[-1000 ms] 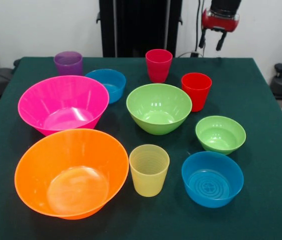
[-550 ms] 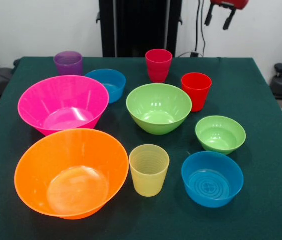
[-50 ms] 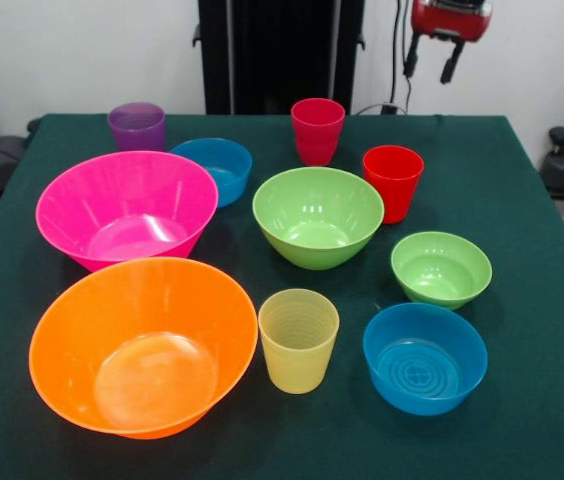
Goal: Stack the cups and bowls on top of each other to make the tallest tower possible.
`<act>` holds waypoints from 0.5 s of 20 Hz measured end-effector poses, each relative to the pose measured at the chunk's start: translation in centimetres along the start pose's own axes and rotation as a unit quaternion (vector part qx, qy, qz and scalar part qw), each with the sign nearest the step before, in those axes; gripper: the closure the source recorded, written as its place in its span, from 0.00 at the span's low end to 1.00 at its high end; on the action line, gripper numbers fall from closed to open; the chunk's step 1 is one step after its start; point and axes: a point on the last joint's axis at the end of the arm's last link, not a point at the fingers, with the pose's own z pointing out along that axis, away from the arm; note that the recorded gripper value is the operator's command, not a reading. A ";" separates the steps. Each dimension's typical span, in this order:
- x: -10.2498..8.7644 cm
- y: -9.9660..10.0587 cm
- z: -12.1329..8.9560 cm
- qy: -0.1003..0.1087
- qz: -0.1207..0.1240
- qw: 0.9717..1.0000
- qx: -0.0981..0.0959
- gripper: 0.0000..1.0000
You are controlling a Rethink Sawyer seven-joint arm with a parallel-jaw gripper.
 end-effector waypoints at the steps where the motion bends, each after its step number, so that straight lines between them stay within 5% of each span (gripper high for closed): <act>1: 0.1 0.2 0.6 -0.002 -0.004 1.000 -0.001 0.00; 10: 3.3 2.2 7.9 -0.015 -0.052 0.998 -0.017 0.00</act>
